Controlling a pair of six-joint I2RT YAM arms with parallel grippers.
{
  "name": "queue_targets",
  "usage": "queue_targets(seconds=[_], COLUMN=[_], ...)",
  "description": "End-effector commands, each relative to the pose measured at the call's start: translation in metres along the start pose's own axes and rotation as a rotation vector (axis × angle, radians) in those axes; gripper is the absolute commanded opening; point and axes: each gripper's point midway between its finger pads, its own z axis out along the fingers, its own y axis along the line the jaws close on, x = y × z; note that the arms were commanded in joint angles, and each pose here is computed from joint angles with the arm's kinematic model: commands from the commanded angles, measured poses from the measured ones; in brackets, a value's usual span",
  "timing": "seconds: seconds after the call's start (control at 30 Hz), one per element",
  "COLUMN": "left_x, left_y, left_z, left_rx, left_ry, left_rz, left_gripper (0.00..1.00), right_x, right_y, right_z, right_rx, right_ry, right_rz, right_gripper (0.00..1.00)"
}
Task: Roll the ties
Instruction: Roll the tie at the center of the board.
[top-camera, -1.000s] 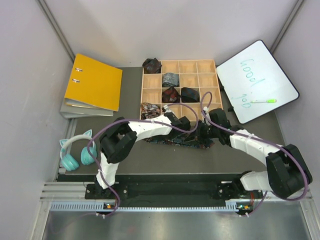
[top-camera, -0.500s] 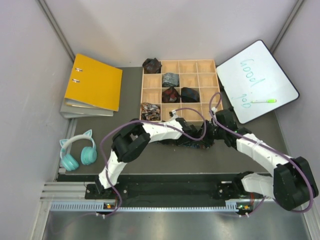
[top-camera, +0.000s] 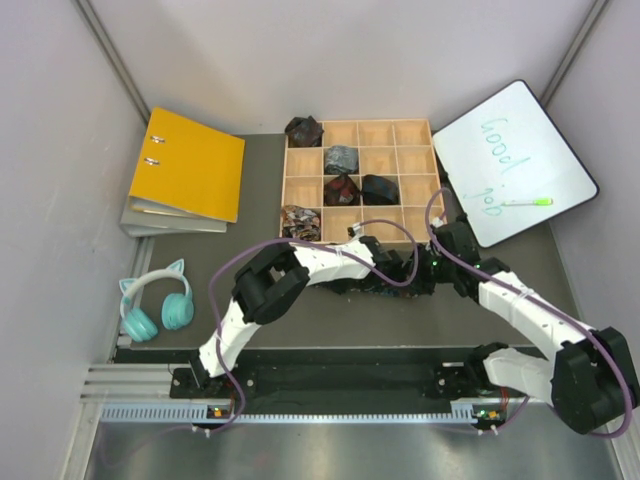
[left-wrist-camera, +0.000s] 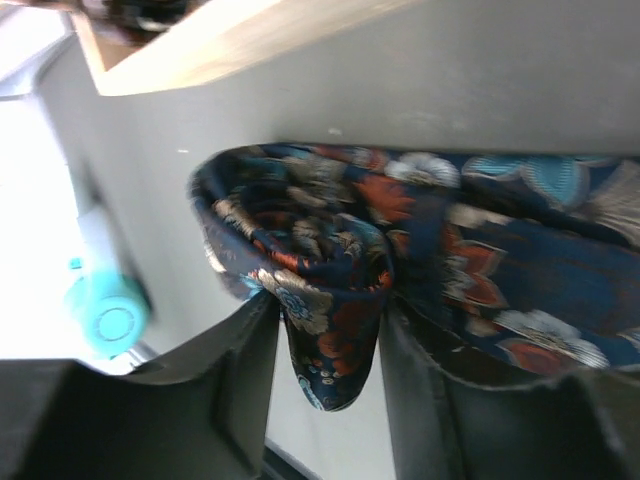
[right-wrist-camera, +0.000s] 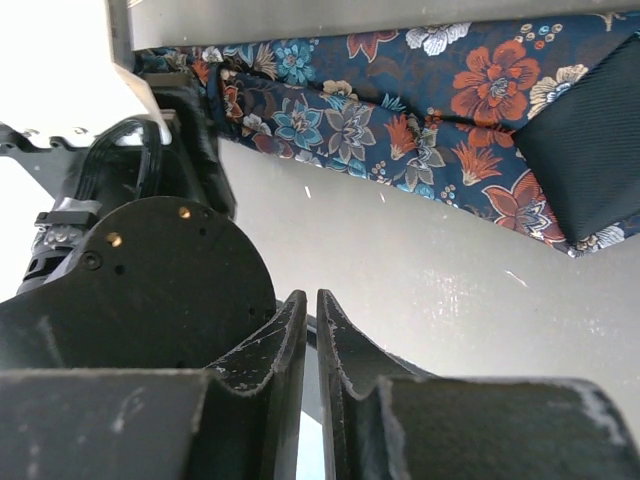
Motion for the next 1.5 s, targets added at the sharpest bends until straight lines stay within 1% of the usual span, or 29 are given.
queue_targets(seconds=[0.0, 0.17, 0.3, 0.47, 0.53, 0.67, 0.77, 0.9, 0.97, 1.0, 1.03, 1.1, 1.13, 1.2, 1.23, 1.27, 1.3, 1.37, 1.47], left_x=[-0.004, -0.019, -0.027, -0.040, -0.038, -0.046, -0.050, -0.054, -0.049, -0.048, -0.039, -0.038, -0.029, -0.029, -0.022, -0.021, -0.018, -0.014, -0.011], left_y=[-0.034, -0.035, -0.038, -0.024, -0.025, -0.010, 0.009, 0.046, 0.060, 0.069, 0.074, 0.082, 0.084, 0.091, 0.089, 0.091, 0.094, 0.095, 0.097], left_z=[-0.011, -0.023, -0.032, -0.046, -0.046, -0.055, -0.058, -0.048, -0.041, -0.033, -0.028, -0.019, -0.017, -0.011, -0.014, -0.013, -0.009, -0.007, -0.004], left_rx=[0.162, 0.244, 0.351, 0.470, 0.546, 0.670, 0.737, 0.751, 0.748, 0.751, 0.757, 0.799, 0.811, 0.834, 0.871, 0.876, 0.873, 0.883, 0.909], left_ry=[0.002, -0.014, 0.007, 0.010, 0.042, 0.044, 0.040, 0.025, 0.018, 0.027, 0.038, 0.043, 0.048, 0.037, 0.046, 0.044, 0.048, 0.054, 0.059], left_rz=[-0.030, -0.065, -0.088, -0.149, -0.167, -0.242, -0.313, -0.406, -0.434, -0.459, -0.470, -0.514, -0.527, -0.561, -0.561, -0.565, -0.575, -0.584, -0.604], left_gripper=[0.53, 0.61, 0.65, 0.72, 0.73, 0.75, 0.75, 0.75, 0.75, 0.75, 0.75, 0.75, 0.75, 0.75, 0.75, 0.75, 0.75, 0.75, 0.74], right_x=[-0.011, -0.013, -0.016, -0.020, -0.021, -0.024, -0.026, -0.018, -0.017, -0.011, -0.010, -0.008, -0.007, -0.006, -0.005, -0.003, -0.006, -0.001, -0.003], right_y=[0.046, 0.050, 0.054, 0.059, 0.061, 0.064, 0.066, 0.071, 0.085, 0.092, 0.098, 0.115, 0.115, 0.129, 0.133, 0.128, 0.137, 0.132, 0.133], right_z=[-0.016, -0.018, -0.020, -0.022, -0.024, -0.024, -0.021, -0.003, 0.004, 0.007, 0.015, 0.023, 0.033, 0.042, 0.047, 0.061, 0.065, 0.082, 0.095], right_rx=[-0.159, -0.165, -0.164, -0.166, -0.169, -0.171, -0.171, -0.150, -0.163, -0.171, -0.169, -0.198, -0.185, -0.215, -0.224, -0.206, -0.228, -0.207, -0.199], right_ry=[-0.037, -0.039, -0.046, -0.054, -0.060, -0.063, -0.060, -0.001, 0.011, 0.028, 0.040, 0.051, 0.067, 0.079, 0.093, 0.118, 0.117, 0.155, 0.164], right_rz=[-0.083, -0.082, -0.082, -0.085, -0.089, -0.085, -0.080, -0.096, -0.122, -0.140, -0.148, -0.168, -0.163, -0.172, -0.173, -0.162, -0.164, -0.155, -0.154], right_gripper=[0.11, 0.11, 0.12, 0.12, 0.12, 0.13, 0.13, 0.17, 0.20, 0.24, 0.26, 0.31, 0.32, 0.36, 0.37, 0.38, 0.37, 0.38, 0.39])
